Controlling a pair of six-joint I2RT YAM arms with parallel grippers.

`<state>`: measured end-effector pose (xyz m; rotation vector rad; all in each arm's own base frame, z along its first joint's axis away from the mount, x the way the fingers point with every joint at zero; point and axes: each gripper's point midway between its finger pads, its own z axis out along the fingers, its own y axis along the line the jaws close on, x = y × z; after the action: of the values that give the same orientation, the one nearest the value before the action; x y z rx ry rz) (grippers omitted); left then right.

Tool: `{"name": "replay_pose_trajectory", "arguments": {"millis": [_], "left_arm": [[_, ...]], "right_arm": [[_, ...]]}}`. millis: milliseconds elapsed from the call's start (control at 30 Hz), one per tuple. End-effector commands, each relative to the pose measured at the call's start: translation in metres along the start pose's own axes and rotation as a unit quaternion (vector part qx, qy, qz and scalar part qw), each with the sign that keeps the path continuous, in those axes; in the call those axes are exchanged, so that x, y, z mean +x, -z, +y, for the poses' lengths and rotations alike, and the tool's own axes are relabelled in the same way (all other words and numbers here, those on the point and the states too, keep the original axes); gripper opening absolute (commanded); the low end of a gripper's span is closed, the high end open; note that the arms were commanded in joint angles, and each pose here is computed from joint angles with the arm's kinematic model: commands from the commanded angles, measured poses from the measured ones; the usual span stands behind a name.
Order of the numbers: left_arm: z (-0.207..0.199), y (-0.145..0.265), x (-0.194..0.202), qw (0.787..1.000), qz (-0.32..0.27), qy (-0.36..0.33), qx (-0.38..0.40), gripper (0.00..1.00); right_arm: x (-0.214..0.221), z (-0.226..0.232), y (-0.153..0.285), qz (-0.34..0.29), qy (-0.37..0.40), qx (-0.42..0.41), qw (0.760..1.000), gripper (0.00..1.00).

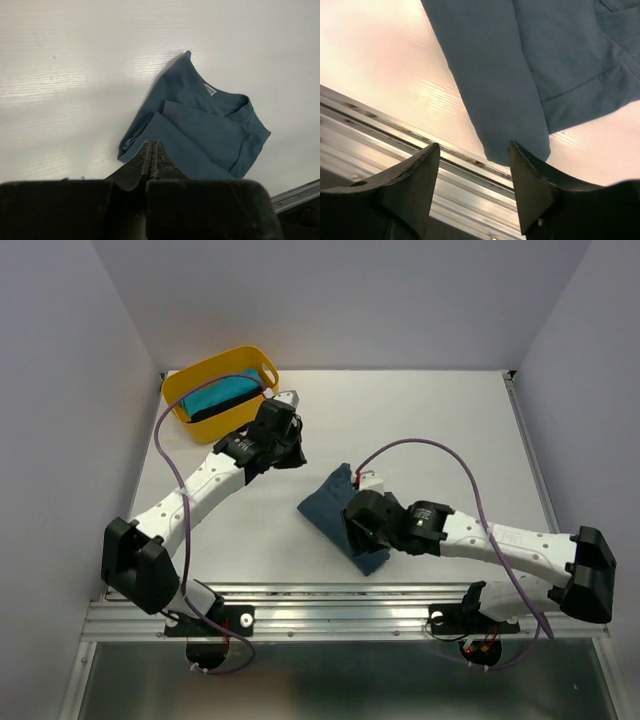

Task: Roll the t-shirts
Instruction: Roll the T-shirt to the center of the board.

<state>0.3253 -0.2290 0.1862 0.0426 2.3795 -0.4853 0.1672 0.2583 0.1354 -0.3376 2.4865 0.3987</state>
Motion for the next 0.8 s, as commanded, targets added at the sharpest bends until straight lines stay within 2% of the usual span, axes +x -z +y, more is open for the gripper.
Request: {"name": "replay_pose_trajectory", "arguments": {"millis": [0,233,400,667,767], "left_arm": [[0.028,0.019,0.0,0.999,-0.004,0.013,-0.042,0.0],[0.056,0.032,0.005,0.997,-0.018,0.056,-0.057,0.0],[0.058,0.033,0.01,0.997,-0.014,0.061,-0.054,0.0],[0.057,0.027,0.017,0.997,-0.005,0.063,-0.044,0.0],[0.057,0.023,0.02,0.997,0.0,0.065,-0.041,0.0]], "right_arm": [[0.016,-0.008,-0.002,-0.009,0.12,0.106,0.987,0.65],[0.043,0.008,-0.022,-0.023,0.24,0.199,0.95,0.7],[0.052,0.011,-0.035,-0.029,0.286,0.232,0.929,0.73],[0.069,-0.005,-0.054,-0.03,0.302,0.245,0.921,0.73],[0.072,-0.002,-0.063,-0.032,0.308,0.24,0.92,0.7]]}}
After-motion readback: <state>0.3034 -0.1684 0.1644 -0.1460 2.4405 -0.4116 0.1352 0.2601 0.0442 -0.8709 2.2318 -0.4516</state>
